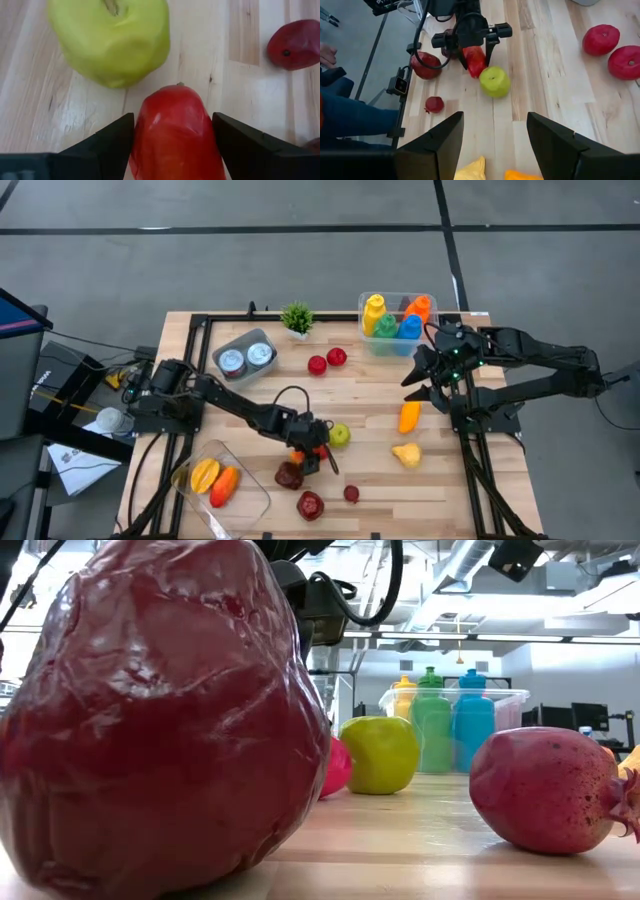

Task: Pick & Place Food Item
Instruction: Put the orange mango into the bottom transparent bin

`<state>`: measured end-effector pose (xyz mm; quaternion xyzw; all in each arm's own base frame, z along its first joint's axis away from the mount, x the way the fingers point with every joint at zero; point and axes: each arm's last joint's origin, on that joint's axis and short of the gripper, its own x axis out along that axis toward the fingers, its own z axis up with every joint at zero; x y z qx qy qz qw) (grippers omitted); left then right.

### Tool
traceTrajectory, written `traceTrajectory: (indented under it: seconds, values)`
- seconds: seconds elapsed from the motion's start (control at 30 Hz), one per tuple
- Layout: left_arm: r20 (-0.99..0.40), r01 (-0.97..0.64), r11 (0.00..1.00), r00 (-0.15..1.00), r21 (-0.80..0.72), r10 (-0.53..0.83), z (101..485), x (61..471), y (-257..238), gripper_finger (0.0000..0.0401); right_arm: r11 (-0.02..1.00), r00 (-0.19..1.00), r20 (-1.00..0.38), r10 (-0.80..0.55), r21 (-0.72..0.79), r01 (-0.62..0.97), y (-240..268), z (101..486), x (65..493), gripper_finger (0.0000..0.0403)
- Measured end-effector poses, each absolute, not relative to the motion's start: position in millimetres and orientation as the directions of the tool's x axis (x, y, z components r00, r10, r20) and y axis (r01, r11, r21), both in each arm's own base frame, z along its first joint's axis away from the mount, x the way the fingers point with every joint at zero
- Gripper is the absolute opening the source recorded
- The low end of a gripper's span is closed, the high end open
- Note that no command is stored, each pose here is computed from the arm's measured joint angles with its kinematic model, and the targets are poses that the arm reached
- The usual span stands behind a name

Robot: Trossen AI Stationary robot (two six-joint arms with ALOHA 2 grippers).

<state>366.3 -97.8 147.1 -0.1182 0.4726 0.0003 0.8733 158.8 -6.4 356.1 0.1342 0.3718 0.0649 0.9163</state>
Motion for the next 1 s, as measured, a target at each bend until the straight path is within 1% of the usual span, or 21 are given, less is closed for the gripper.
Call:
traceTrajectory:
  seconds: [0.07, 0.2, 0.23, 0.3, 0.37, 0.47, 0.53, 0.63, 0.67, 0.7, 0.8, 0.83, 0.9, 1.0]
  values:
    - [-0.831, -0.121, 0.971, 0.545, -0.207, -0.109, 146.9, 366.1, -95.1, 0.0248, 0.956, 0.715, -0.664, 0.219, 0.294, -0.019, -6.4, 356.1, 158.8, 0.0211]
    - [-0.848, -0.144, 0.960, 0.512, -0.241, -0.136, 146.2, 364.6, -90.8, 0.0211, 0.957, 0.728, -0.650, 0.218, 0.289, -0.029, -6.5, 357.5, 160.0, 0.0211]
    - [-0.850, -0.154, 0.954, 0.505, -0.255, -0.146, 145.9, 364.5, -89.6, 0.0203, 0.957, 0.749, -0.625, 0.219, 0.287, -0.040, -6.5, 360.1, 161.6, 0.0210]
    - [-0.852, -0.167, 0.948, 0.500, -0.270, -0.154, 145.9, 364.5, -87.3, 0.0198, 0.957, 0.792, -0.563, 0.235, 0.278, -0.086, -5.0, 369.2, 157.4, 0.0204]
    - [-0.859, -0.178, 0.949, 0.490, -0.261, -0.144, 148.7, 362.1, -84.1, 0.0198, 0.964, 0.856, -0.460, 0.237, 0.223, -0.147, -3.7, 387.7, 148.2, 0.0190]
    - [-0.864, -0.194, 0.947, 0.485, -0.255, -0.134, 152.9, 360.3, -76.4, 0.0198, 0.974, 0.938, -0.265, 0.223, 0.099, -0.203, -2.1, 414.2, 119.0, 0.0146]
    - [-0.870, -0.212, 0.946, 0.479, -0.244, -0.117, 158.3, 357.4, -68.4, 0.0198, 0.978, 0.970, -0.132, 0.206, -0.005, -0.208, -1.4, 427.8, 96.7, 0.0103]
    - [-0.856, -0.235, 0.938, 0.506, -0.253, -0.104, 173.1, 355.3, -56.7, 0.0198, 0.979, 0.988, -0.011, 0.154, -0.135, -0.155, 1.5, 429.5, 52.0, 0.0029]
    - [-0.847, -0.242, 0.934, 0.522, -0.262, -0.102, 179.5, 354.3, -53.0, 0.0198, 0.979, 0.991, 0.028, 0.132, -0.159, -0.126, 2.6, 427.3, 37.6, 0.0015]
    - [-0.830, -0.246, 0.930, 0.548, -0.273, -0.099, 186.9, 354.0, -49.6, 0.0198, 0.981, 0.992, 0.062, 0.109, -0.167, -0.097, 3.7, 423.7, 24.8, 0.0010]
    - [-0.788, -0.260, 0.922, 0.612, -0.287, -0.073, 213.3, 347.2, -39.0, 0.0198, 0.995, 0.989, 0.146, 0.033, -0.099, -0.019, 5.2, 408.6, 0.0, 0.0028]
    - [-0.768, -0.263, 0.920, 0.638, -0.291, -0.061, 223.1, 344.5, -35.7, 0.0198, 0.997, 0.986, 0.166, 0.025, -0.078, -0.012, 5.8, 401.4, -5.5, 0.0033]
    - [-0.724, -0.271, 0.915, 0.689, -0.300, -0.033, 244.8, 336.0, -29.1, 0.0203, 0.997, 0.967, 0.251, 0.035, -0.073, -0.018, 7.7, 391.4, -17.2, 0.0038]
    - [-0.627, -0.261, 0.907, 0.779, -0.331, -0.004, 279.9, 321.0, -20.5, 0.0210, 0.996, 0.947, 0.319, 0.042, -0.084, -0.016, 9.3, 365.2, -27.4, 0.0029]
